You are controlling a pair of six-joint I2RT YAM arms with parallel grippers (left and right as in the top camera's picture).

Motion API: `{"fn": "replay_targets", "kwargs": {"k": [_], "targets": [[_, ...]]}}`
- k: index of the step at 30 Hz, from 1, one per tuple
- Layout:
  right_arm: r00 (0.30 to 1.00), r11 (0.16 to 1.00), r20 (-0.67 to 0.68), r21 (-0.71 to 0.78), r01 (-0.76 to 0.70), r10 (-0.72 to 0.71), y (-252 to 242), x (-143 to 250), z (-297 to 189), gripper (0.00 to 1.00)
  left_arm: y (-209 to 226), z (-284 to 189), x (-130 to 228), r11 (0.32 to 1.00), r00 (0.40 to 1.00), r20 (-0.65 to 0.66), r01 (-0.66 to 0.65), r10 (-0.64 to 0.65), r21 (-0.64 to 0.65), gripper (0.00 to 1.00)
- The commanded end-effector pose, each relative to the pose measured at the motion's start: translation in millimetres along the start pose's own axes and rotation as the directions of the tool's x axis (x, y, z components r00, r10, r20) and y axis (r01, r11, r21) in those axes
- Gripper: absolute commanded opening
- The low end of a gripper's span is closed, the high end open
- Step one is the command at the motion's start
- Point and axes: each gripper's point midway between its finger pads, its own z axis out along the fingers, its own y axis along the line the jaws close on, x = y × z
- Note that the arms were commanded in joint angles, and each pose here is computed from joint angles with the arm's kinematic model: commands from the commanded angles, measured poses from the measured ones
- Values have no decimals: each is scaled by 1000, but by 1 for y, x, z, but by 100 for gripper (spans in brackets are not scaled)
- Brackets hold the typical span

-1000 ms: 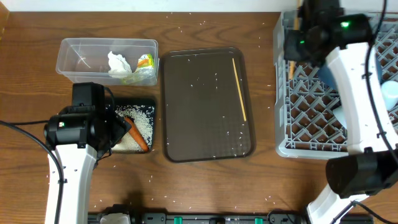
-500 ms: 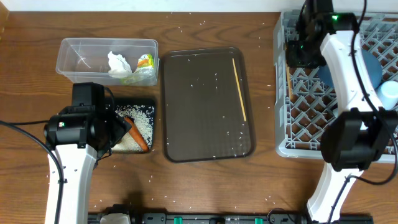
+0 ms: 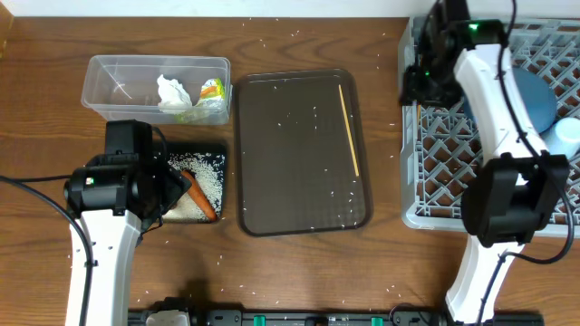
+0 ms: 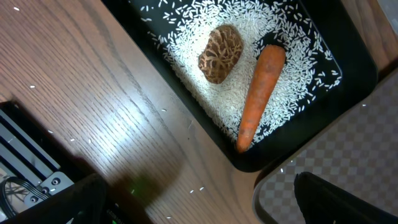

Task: Sort waste into correct bins and load items into the dishwasher rack
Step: 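Return the right gripper to the tray and grasp the second chopstick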

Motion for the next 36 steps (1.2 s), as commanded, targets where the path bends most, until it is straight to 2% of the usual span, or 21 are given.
{"fn": "replay_targets", "kwargs": {"k": [1, 8, 14, 24, 32, 34, 35, 36], "targets": [[999, 996, 30, -80, 41, -39, 50, 8, -18, 51, 4, 0, -2, 1000, 1000, 11, -14, 14, -18, 98], [987, 992, 110, 56, 111, -116, 105, 11, -7, 52, 4, 0, -2, 1000, 1000, 11, -14, 14, -18, 98], [984, 990, 120, 69, 124, -132, 127, 8, 23, 50, 4, 0, -2, 1000, 1000, 10, -14, 14, -18, 98], [992, 992, -67, 66, 108, -103, 121, 26, 112, 47, 4, 0, -2, 1000, 1000, 11, -14, 14, -18, 98], [980, 987, -166, 98, 128, -111, 120, 48, 159, 47, 4, 0, -2, 1000, 1000, 10, -14, 14, -18, 98], [976, 986, -188, 102, 130, -109, 118, 53, 167, 41, 4, 0, -2, 1000, 1000, 11, -14, 14, -18, 98], [974, 986, -197, 103, 130, -108, 118, 55, 170, 33, 4, 0, -2, 1000, 1000, 10, -14, 14, -18, 98], [972, 986, -208, 105, 131, -107, 117, 58, 173, 19, 4, 0, -2, 1000, 1000, 11, -14, 15, -18, 98]]}}
